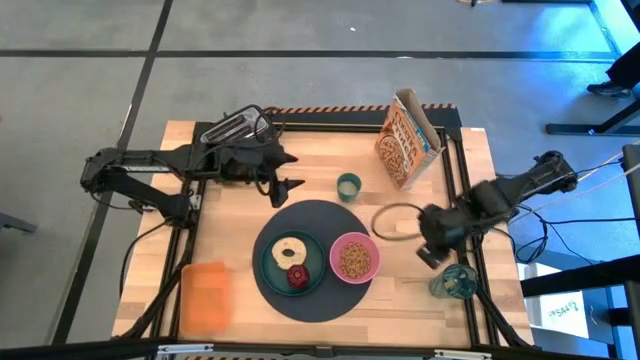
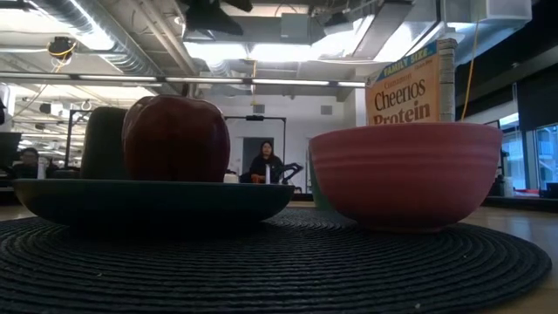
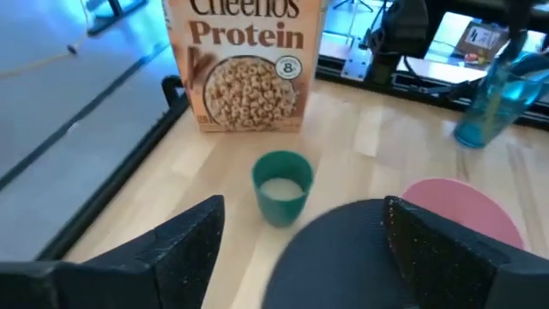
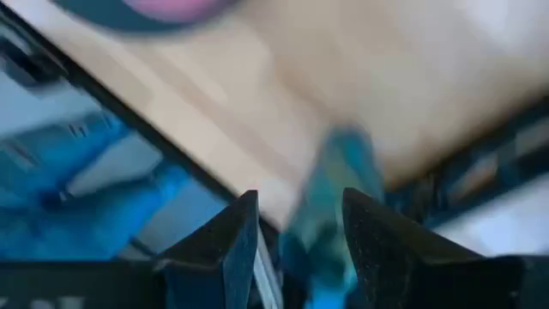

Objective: Arrange a breakfast setting
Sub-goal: Put the yellow spoon to the left side of the green plate on the placemat

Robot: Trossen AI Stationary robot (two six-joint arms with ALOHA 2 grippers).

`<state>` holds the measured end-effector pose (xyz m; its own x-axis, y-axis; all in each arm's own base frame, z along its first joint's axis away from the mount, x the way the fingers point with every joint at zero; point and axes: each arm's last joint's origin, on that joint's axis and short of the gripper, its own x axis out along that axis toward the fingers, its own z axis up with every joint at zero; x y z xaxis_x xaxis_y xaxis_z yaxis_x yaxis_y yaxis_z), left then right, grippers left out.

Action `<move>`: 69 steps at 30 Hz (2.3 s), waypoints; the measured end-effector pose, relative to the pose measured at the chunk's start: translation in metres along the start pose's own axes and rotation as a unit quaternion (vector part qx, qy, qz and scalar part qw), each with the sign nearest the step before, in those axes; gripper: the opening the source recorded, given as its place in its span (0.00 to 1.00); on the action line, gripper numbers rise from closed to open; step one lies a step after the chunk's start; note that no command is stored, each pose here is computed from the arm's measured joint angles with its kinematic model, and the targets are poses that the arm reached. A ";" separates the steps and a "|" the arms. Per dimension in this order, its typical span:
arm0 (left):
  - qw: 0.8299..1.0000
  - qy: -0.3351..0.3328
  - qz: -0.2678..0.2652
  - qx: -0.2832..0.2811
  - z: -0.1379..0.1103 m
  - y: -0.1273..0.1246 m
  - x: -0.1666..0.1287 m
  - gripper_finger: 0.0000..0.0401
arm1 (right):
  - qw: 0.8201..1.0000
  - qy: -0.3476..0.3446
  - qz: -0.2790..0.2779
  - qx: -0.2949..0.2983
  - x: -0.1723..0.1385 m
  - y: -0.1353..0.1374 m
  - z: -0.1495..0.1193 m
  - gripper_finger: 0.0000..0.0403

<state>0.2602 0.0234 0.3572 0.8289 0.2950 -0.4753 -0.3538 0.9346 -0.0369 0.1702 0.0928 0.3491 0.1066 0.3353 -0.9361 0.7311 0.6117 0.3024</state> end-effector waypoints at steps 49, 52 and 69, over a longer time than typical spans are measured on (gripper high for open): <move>0.995 -0.091 0.033 -0.024 0.022 0.028 0.020 0.76 | 0.983 0.111 -0.144 -0.019 0.037 -0.025 -0.059 0.01; 0.994 -0.105 0.031 -0.027 0.024 0.028 0.020 0.75 | 0.986 0.112 -0.120 -0.026 0.021 -0.020 -0.062 0.01; 0.990 -0.124 -0.006 -0.059 0.028 0.023 0.018 0.64 | 0.998 0.047 0.004 -0.035 -0.039 -0.019 -0.068 0.00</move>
<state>0.2793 0.0562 0.3726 0.9089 0.3384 -0.2435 -0.3802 0.9125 -0.1509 0.1065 0.1168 0.3926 0.0455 0.4042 -0.9135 0.6810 0.6565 0.3244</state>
